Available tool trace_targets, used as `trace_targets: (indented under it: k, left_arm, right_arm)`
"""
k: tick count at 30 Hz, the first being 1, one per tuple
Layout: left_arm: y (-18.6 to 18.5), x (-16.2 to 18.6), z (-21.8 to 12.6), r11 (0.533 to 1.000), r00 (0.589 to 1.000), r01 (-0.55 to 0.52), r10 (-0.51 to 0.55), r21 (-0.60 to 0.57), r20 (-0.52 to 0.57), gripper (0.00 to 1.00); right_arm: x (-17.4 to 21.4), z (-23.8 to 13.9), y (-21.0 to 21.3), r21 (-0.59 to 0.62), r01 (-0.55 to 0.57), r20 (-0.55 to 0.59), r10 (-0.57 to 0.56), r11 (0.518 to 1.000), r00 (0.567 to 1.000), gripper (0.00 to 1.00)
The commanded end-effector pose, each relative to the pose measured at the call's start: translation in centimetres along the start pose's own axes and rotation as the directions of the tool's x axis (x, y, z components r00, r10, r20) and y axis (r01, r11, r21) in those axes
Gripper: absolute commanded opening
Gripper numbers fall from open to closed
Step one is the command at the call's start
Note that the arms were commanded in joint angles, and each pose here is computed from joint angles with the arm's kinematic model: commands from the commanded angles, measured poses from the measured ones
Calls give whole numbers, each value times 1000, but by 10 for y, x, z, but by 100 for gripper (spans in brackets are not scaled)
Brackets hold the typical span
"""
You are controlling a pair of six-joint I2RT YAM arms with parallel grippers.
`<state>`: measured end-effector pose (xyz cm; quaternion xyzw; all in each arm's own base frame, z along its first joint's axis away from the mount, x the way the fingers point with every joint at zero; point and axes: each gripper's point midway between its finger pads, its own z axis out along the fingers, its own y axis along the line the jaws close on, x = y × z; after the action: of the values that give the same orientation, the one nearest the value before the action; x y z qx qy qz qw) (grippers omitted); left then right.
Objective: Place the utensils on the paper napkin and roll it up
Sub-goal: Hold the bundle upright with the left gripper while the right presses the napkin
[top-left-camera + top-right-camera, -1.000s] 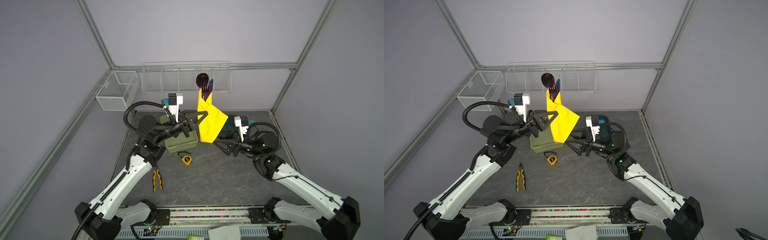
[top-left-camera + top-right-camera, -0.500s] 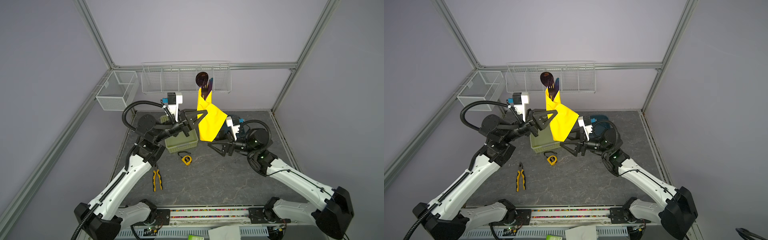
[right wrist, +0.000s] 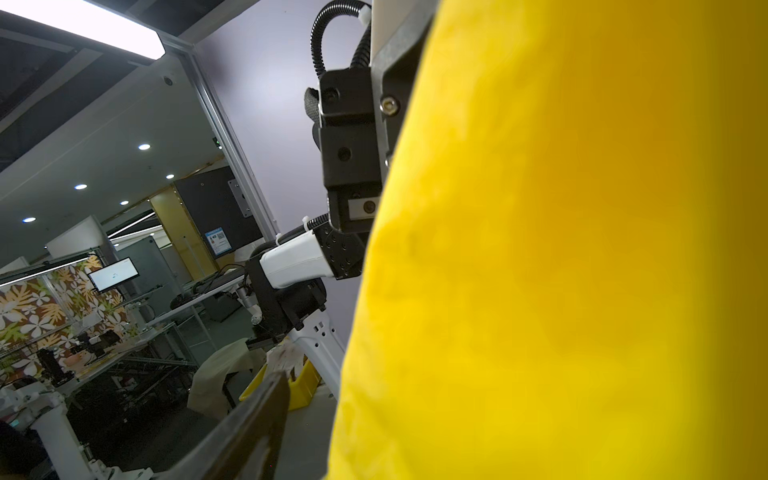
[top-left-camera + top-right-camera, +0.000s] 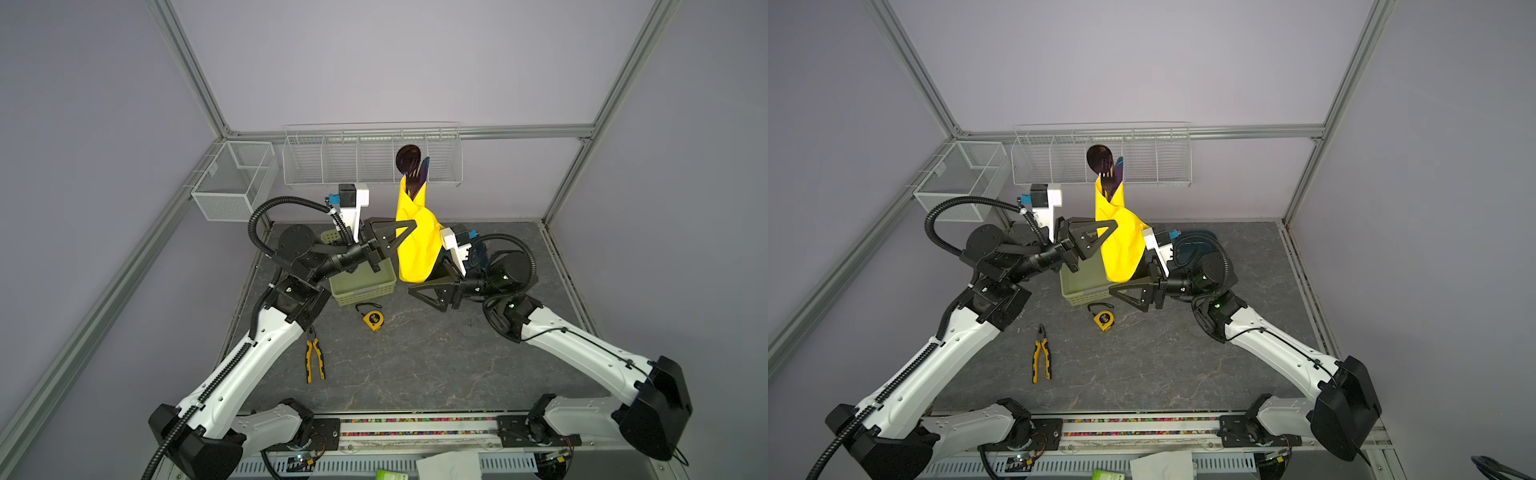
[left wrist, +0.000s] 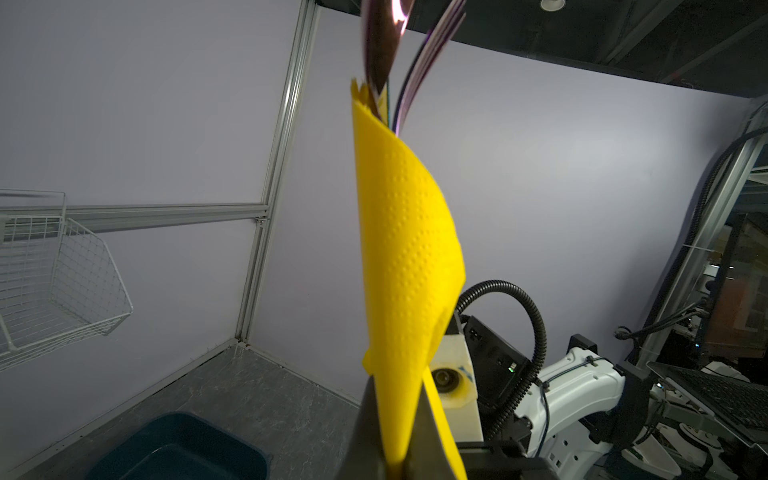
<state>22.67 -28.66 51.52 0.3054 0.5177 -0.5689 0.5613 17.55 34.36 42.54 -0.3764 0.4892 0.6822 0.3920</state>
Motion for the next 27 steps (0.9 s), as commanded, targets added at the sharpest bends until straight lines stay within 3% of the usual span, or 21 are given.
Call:
trace_targets:
  k: [1, 7, 14, 19, 24, 27]
  left_arm:
    - [-8, -22, -2, 997, 996, -75, 75, -5, 45, 0]
    - [-15, -23, -2, 997, 996, -71, 69, 40, 53, 0]
    - [-21, -26, -3, 995, 995, -79, 75, 66, 63, 0]
    - [-27, -28, -3, 993, 995, -78, 71, 92, 74, 0]
    - [-26, -26, -2, 992, 996, -74, 67, 98, 67, 0]
    - [-28, -25, -2, 991, 996, -68, 62, 114, 57, 11]
  right_arm:
    - [-3, 0, 10, -13, 27, -1, -27, 1000, 1000, 78]
    - [-11, 1, -8, 81, 29, 33, -31, 996, 999, 65]
    - [-13, 0, -6, 72, 29, 48, -32, 997, 998, 36]
    - [-15, -2, -5, 75, 43, 50, -47, 996, 998, 22]
    - [-18, -1, 0, 59, 61, 45, -63, 996, 997, 15]
    - [-19, -1, 3, 56, 72, 42, -74, 996, 996, 14]
